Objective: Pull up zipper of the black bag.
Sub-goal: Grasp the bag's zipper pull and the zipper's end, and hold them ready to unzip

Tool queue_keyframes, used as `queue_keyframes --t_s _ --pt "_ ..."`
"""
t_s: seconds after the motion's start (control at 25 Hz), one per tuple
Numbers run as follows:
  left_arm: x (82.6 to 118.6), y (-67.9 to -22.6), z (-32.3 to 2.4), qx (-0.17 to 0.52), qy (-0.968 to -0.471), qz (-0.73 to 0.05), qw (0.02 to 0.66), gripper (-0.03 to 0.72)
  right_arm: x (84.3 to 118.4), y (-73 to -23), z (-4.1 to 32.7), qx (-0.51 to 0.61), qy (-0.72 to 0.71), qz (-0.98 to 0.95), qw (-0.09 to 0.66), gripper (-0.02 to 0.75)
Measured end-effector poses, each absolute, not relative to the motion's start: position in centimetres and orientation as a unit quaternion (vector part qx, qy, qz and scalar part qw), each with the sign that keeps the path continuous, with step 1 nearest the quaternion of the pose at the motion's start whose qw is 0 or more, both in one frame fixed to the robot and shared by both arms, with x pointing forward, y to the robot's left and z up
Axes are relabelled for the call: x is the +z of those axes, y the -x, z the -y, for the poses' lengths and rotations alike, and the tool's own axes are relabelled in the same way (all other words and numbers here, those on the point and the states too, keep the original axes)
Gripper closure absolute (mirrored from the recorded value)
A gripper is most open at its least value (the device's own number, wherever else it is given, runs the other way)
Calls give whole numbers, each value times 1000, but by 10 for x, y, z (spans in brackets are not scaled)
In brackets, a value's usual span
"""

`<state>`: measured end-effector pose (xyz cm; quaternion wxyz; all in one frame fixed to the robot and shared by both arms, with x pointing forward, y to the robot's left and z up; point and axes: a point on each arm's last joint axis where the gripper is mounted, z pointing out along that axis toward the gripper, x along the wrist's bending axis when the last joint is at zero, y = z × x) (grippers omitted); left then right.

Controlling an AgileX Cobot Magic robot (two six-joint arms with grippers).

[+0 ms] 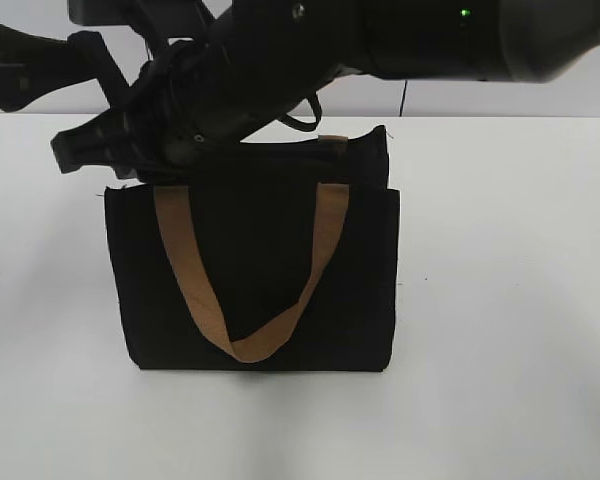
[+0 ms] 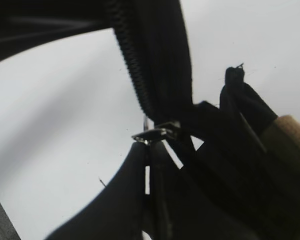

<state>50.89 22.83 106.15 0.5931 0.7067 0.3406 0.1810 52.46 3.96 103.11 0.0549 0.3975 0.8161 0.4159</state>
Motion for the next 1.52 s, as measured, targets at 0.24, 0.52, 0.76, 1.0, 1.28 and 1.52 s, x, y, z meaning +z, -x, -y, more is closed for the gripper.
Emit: queue_keyframes --t_s 0.24,0.52,0.76,1.0,1.28,1.52 --pt "1061 -508 -228 181 -711 -337 590 667 1035 -524 -38 417 -401 -814 52 753" --pt "1055 -508 -230 193 -735 -333 558 667 1053 -514 -30 410 -397 -820 43 753" --pt "1043 -503 -235 142 -752 -399 505 667 1069 -506 -16 385 -396 -833 28 753" --pt "1049 -497 -242 146 -729 -438 505 668 1083 -510 -2 394 -402 -826 31 753" --pt "1045 -498 -244 150 -728 -447 497 668 1088 -520 4 416 -407 -812 46 753" --pt "1030 -494 -249 159 -725 -475 472 668 1087 -526 2 433 -407 -802 57 753"
